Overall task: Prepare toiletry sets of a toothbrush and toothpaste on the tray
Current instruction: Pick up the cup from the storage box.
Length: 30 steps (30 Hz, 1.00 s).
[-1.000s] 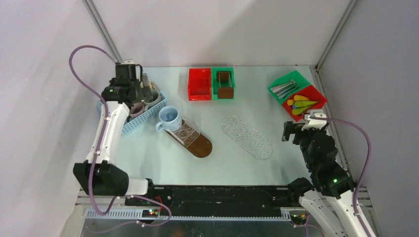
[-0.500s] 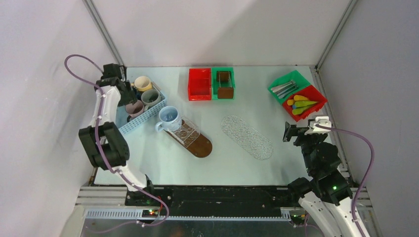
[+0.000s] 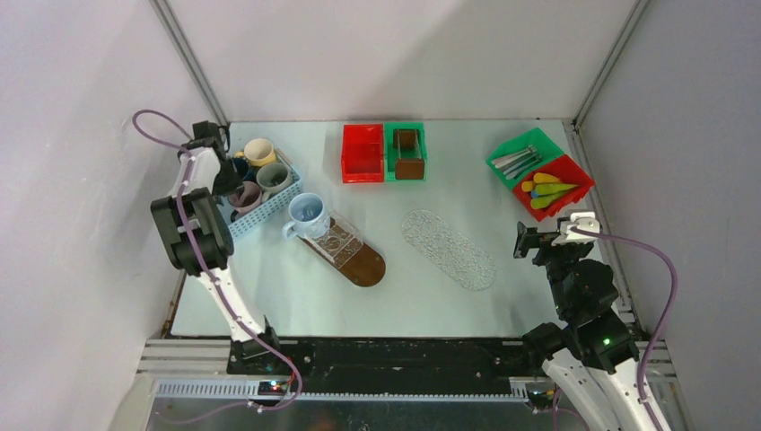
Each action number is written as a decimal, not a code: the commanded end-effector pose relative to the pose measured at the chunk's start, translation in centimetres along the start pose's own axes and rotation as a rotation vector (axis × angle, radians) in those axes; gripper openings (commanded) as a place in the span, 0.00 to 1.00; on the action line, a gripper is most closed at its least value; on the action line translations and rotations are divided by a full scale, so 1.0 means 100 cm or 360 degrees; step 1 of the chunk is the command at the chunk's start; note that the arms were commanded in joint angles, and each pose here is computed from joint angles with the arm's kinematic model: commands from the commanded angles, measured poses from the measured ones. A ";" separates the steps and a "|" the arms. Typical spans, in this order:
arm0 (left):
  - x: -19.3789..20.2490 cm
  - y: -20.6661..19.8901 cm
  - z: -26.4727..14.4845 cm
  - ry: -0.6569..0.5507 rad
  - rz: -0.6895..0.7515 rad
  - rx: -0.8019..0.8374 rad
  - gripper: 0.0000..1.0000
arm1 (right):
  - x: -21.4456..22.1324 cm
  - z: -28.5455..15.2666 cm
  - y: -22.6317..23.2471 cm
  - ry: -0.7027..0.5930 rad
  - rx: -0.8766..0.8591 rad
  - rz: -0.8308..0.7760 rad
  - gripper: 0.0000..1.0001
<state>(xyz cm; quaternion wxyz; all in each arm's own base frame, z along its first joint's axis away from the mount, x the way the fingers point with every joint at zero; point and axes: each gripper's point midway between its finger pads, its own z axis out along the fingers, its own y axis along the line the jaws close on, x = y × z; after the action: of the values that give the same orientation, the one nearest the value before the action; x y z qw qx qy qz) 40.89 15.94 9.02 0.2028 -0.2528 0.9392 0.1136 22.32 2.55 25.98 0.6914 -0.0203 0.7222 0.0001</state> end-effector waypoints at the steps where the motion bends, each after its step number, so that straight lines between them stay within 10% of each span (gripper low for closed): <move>1: -0.011 -0.006 0.007 -0.0016 0.0010 0.0071 0.49 | -0.011 0.002 -0.001 -0.0079 0.0006 0.0004 0.91; 14: -0.016 -0.005 -0.011 -0.0063 -0.0007 0.0100 0.03 | -0.012 0.001 -0.001 -0.0088 0.0000 0.0005 0.90; 30: -0.037 0.006 -0.132 -0.0412 -0.0099 0.0216 0.00 | -0.019 -0.006 0.000 -0.0151 -0.0026 0.0047 0.89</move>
<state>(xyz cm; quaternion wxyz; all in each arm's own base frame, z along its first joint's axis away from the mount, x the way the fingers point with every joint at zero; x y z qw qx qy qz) 39.33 14.91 16.73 0.2705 -0.2456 0.9263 0.0917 21.84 2.49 26.72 0.7074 -0.0191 0.7065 0.0084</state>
